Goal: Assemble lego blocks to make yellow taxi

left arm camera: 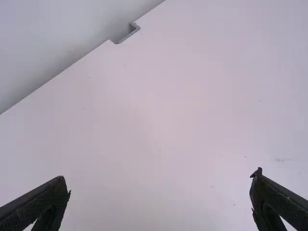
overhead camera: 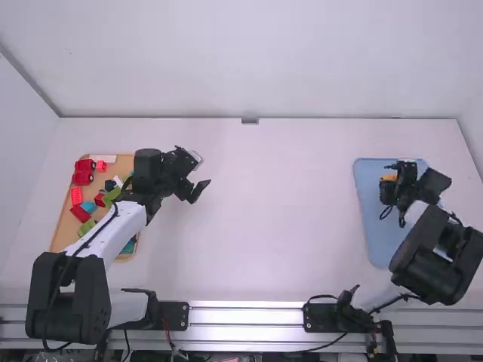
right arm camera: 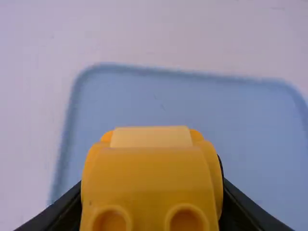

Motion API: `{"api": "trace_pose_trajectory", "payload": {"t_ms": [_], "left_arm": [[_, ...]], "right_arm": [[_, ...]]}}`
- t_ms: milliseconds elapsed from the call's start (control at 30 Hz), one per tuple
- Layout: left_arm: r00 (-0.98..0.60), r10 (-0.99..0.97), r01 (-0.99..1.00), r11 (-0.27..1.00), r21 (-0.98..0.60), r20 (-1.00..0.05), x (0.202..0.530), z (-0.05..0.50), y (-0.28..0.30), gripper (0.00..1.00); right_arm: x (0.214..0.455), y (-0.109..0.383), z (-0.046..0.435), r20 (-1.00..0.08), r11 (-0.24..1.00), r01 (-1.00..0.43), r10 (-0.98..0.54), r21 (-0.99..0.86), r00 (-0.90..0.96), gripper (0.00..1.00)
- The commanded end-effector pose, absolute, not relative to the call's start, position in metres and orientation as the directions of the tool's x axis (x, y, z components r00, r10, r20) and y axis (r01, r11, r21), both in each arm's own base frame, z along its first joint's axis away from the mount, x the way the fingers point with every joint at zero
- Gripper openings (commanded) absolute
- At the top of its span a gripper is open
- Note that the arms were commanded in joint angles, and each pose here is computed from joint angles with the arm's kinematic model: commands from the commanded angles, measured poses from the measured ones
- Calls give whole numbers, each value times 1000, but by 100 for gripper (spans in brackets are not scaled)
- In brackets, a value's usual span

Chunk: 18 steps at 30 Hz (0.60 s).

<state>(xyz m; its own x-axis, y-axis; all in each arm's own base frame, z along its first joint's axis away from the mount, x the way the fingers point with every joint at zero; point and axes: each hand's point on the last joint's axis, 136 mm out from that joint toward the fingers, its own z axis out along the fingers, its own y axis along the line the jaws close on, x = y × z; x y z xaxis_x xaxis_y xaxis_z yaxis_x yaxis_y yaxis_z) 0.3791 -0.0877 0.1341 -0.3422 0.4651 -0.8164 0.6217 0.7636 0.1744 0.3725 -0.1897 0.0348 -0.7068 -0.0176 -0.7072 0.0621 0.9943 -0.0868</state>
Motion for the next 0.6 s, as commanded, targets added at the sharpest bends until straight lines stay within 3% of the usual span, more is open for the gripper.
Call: {"api": "trace_pose_trajectory", "payload": {"t_ms": [0, 167, 333, 567], "left_arm": [[-335, 452, 609, 773, 177, -826, 380, 142, -86, 99], [-382, 378, 574, 812, 105, -843, 381, 143, -86, 99], [-385, 377, 571, 814, 103, -842, 381, 143, -86, 99], [-396, 361, 526, 843, 113, -844, 383, 149, -79, 99]], "right_arm": [[358, -204, 24, -685, 980, 198, 124, -30, -718, 49], [340, -213, 13, -644, 970, 244, 174, -21, -745, 53], [333, -218, 11, -626, 963, 268, 205, -8, -753, 99], [332, -208, 31, -553, 966, 254, 189, -43, -812, 99]]}}
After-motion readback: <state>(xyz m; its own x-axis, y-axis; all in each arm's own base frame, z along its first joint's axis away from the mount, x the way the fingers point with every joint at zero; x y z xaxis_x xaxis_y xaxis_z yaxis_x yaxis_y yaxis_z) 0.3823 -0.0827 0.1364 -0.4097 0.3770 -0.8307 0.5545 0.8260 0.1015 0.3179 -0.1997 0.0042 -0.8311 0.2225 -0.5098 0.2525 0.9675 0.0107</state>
